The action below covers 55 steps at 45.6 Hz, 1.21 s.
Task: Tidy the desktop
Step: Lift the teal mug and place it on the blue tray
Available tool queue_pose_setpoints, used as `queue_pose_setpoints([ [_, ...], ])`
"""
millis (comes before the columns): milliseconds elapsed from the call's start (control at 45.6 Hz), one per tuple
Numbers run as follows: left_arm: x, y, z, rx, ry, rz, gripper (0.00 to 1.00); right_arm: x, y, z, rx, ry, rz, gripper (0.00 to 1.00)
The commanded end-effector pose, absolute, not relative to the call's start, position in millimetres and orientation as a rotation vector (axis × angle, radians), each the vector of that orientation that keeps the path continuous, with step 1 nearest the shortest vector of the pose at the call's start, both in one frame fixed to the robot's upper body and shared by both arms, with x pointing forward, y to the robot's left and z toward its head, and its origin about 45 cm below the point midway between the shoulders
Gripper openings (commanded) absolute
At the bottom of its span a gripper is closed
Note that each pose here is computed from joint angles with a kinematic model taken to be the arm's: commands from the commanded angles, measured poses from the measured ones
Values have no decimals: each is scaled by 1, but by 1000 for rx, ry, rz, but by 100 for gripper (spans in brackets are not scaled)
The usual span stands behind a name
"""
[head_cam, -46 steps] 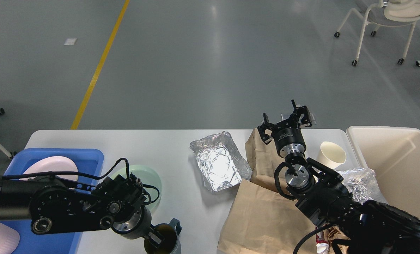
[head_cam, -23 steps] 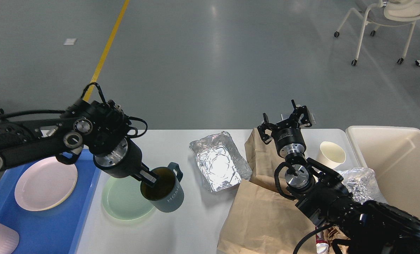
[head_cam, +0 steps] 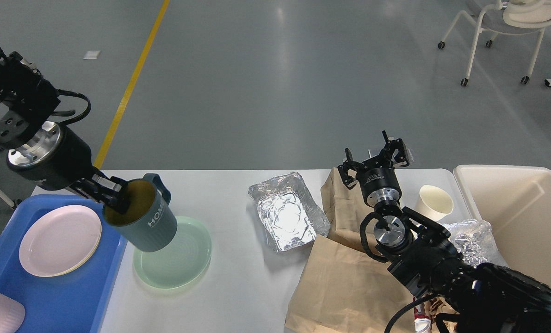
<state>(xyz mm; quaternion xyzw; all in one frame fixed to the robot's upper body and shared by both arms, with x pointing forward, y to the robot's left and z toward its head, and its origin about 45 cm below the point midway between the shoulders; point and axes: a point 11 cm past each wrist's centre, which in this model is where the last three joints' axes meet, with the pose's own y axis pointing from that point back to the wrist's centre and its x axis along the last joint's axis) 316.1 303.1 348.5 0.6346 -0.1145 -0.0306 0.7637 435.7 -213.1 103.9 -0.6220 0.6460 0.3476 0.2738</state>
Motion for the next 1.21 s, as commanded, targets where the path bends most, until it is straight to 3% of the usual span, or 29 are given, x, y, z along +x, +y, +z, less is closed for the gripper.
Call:
queue_pose_setpoints([
  [0, 303, 338, 327, 1434, -178, -43, 0, 436, -213, 104, -1673, 1738, 935, 100],
  [483, 221, 454, 228, 1574, -163, -56, 0, 436, -213, 104, -1673, 1738, 935, 100],
  [1075, 216, 496, 164, 1644, -188, 26, 0, 436, -213, 104, -1673, 1738, 935, 100],
  [1185, 215, 494, 158, 1641, -182, 36, 6, 436, -213, 104, -1673, 1738, 935, 100],
])
